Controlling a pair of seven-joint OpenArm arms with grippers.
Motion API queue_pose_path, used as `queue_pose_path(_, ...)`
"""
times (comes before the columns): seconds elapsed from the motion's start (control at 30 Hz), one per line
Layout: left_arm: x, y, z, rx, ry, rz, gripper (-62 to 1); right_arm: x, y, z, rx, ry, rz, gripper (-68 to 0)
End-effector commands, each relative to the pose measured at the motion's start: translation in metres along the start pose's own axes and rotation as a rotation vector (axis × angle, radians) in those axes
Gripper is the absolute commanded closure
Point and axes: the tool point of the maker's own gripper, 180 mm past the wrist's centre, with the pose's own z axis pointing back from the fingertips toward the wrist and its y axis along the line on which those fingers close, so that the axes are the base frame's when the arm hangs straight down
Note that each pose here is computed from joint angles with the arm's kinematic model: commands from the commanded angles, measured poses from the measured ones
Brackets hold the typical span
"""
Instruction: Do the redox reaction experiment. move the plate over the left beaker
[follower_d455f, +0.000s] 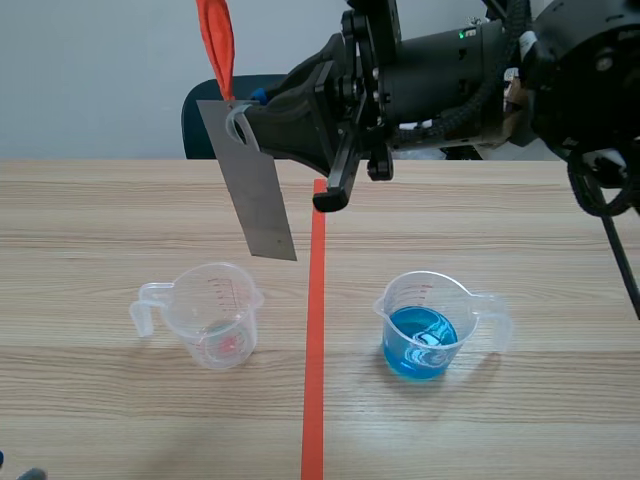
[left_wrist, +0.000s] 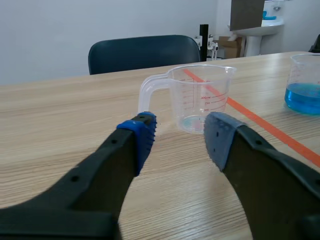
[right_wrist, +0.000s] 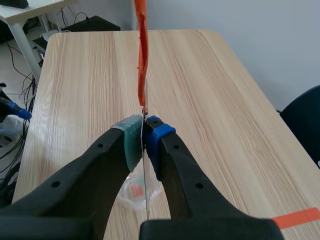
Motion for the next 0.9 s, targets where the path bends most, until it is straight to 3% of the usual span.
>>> queue_pose_path(0.0,0.007,-0.001,0.000,0.006,-0.031,-0.005,-34.6,0.017,-0.001,-0.003,0.004,-0.049,0.016,-0.6)
queue_pose_path(0.13,0.011,-0.003,-0.005,0.012,-0.054,-0.003,-53.3,0.025,0.003,-0.014,0.019,-0.065,0.016,-0.6)
queue_pose_path(0.2,0.014,-0.003,-0.008,0.011,-0.068,-0.005,-57.3,0.029,0.006,-0.019,0.027,-0.077,0.011,-0.6)
queue_pose_path(0.57,0.029,-0.007,-0.015,-0.015,-0.111,-0.022,-57.2,0.038,0.028,-0.040,0.087,-0.110,-0.003,-0.6)
queue_pose_path(0.67,0.025,-0.007,-0.015,-0.014,-0.089,-0.021,-57.2,0.037,0.024,-0.044,0.057,-0.101,0.004,-0.6)
queue_pose_path(0.87,0.019,-0.007,-0.016,-0.014,-0.057,-0.021,-57.2,0.034,0.023,-0.048,0.019,-0.110,-0.045,-0.6)
